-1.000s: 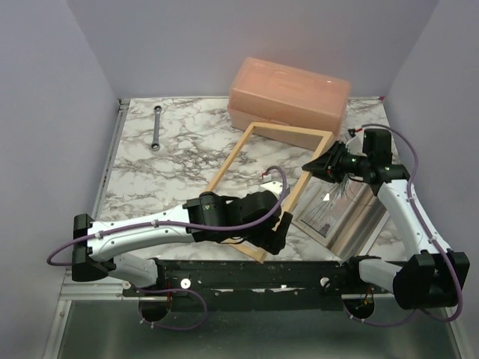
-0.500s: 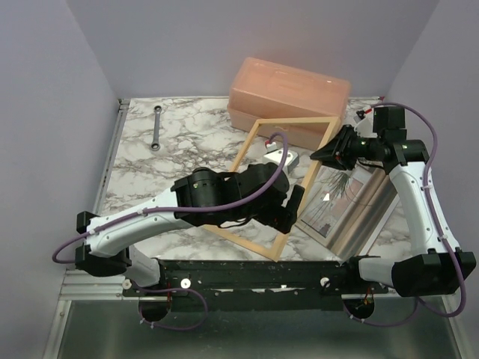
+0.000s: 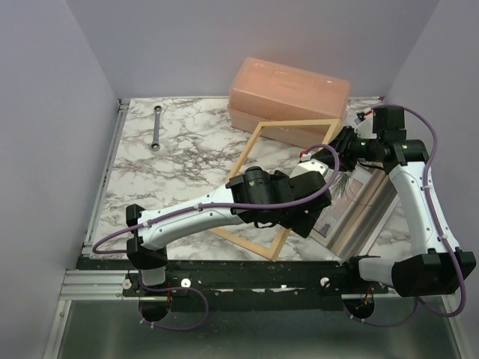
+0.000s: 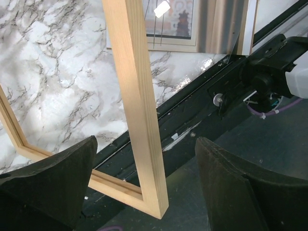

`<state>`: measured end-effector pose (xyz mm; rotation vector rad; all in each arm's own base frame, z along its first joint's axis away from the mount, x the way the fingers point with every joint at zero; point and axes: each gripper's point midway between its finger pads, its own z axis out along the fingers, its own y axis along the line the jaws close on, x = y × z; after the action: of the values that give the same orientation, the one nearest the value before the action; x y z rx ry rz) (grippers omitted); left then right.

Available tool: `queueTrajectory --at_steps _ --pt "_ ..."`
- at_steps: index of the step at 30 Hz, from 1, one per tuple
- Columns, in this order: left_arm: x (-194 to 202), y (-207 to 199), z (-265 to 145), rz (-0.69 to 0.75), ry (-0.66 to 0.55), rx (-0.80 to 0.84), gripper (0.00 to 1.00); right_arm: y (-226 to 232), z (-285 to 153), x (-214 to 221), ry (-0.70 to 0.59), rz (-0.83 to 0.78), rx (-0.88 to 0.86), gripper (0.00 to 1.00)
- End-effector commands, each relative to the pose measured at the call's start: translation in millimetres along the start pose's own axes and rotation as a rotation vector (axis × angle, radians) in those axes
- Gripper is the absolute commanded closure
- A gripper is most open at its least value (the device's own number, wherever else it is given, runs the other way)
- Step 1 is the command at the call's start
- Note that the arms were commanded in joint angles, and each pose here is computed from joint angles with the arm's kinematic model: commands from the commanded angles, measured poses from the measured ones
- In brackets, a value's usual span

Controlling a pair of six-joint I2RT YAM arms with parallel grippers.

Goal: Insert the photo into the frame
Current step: Turn over the photo frame at the center of the board.

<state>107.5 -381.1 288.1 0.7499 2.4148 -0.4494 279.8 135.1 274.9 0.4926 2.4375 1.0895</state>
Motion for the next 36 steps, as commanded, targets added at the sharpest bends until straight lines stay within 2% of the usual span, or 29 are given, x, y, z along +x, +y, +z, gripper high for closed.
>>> queueTrajectory --at_steps 1,7,11,16,22,23,25,26,34,36 --pt "2.4 -4.9 9.6 0.003 0.004 -0.037 0.18 11.6 -4.8 2.0 0.000 0.016 -0.045 1.00" --pt "16.8 -0.7 35.8 0.029 0.044 -0.137 0.22 10.9 -3.5 4.4 0.010 0.020 -0.053 0.99" --pt "25.5 5.8 45.1 0.046 0.067 -0.203 0.31 10.4 -3.2 5.4 0.012 0.023 -0.057 0.99" --pt "29.2 11.1 47.4 0.051 0.070 -0.235 0.55 10.6 -0.8 7.1 0.024 0.022 -0.071 0.93" --pt "32.7 21.2 45.3 0.055 0.075 -0.280 0.91 11.3 0.8 9.8 0.034 0.012 -0.095 0.86" --pt "32.6 23.0 44.0 0.050 0.073 -0.288 0.97 11.9 0.9 10.3 0.035 0.006 -0.104 0.83" --pt "31.8 26.4 39.7 0.044 0.069 -0.299 1.00 12.8 1.4 13.0 0.041 -0.008 -0.125 0.74" --pt "31.1 28.1 36.2 0.037 0.065 -0.302 1.00 13.1 1.7 13.1 0.039 -0.013 -0.133 0.63" --pt "16.8 29.5 4.2 -0.032 -0.007 -0.221 1.00 27.9 -8.7 14.6 -0.004 -0.063 -0.209 0.09" --pt "12.6 29.5 -4.2 -0.048 -0.033 -0.189 1.00 34.5 -12.5 15.9 -0.014 -0.071 -0.246 0.02"
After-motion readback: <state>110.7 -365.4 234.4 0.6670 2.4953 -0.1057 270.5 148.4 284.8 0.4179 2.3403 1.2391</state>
